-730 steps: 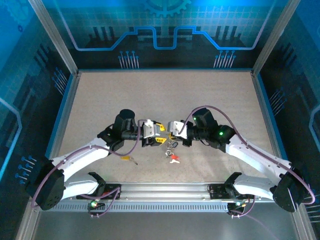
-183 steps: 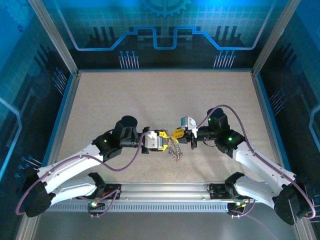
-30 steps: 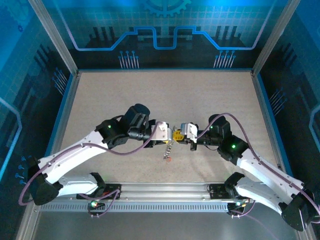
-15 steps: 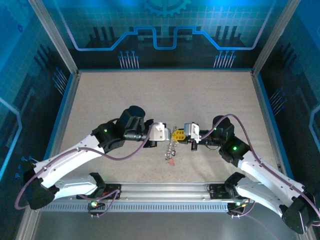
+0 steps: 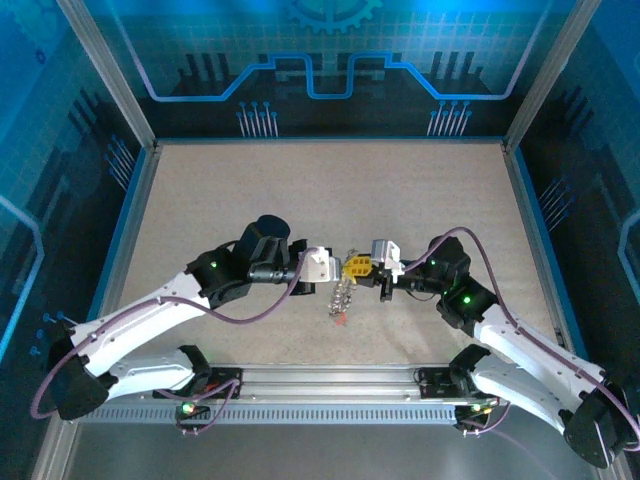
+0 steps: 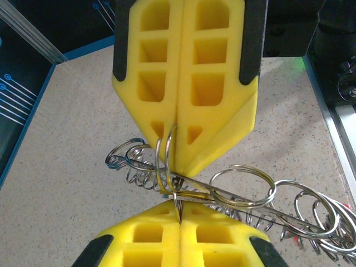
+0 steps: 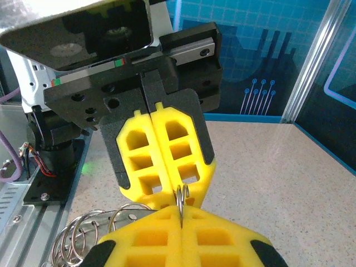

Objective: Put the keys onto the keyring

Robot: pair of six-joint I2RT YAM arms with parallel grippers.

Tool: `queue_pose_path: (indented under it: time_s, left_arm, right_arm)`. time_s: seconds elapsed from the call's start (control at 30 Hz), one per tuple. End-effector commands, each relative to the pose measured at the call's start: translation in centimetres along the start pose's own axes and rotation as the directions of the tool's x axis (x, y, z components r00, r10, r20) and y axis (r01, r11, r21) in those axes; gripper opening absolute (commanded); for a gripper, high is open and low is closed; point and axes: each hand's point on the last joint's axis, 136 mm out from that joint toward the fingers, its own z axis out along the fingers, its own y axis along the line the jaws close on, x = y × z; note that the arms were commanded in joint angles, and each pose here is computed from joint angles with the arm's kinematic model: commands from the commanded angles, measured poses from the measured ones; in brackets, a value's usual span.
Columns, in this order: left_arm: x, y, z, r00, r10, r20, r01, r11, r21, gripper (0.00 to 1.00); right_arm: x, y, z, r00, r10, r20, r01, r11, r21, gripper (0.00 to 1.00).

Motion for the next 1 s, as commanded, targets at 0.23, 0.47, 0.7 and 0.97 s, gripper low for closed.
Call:
queue_pose_path:
  time_s: [0.23,0.47,0.7,0.97]
  left_arm:
    - [-1.4,0.8,-2.0,0.997,0.016,0.075,-0.01,0.997,-0.082,0.38]
    - [-3.0,0.9,-3.2,0.99,-0.002,0.142,0.012,0.998,-0.067,0.32]
    - [-2.7,0.4,-2.4,0.989,-0.015,0.144,0.018,0.999,-0.026,0.32]
    - [-2.6,0.2,-1.8,0.99,-0.024,0.141,0.025,1.0,-0.001,0.31]
  right_arm:
    - [-1.4,0.1,0.0,0.989,-0.147,0.009,0.147,0.989,-0.01,0.0]
    - [-1.2,0.2,0.2,0.986,-0.167,-0.006,0.166,0.986,-0.029,0.0]
    - [-1.6,0.3,0.3,0.985,-0.175,-0.002,0.175,0.984,-0.031,0.0]
    - [-1.8,0.6,0.5,0.984,-0.18,0.001,0.18,0.983,-0.032,0.0]
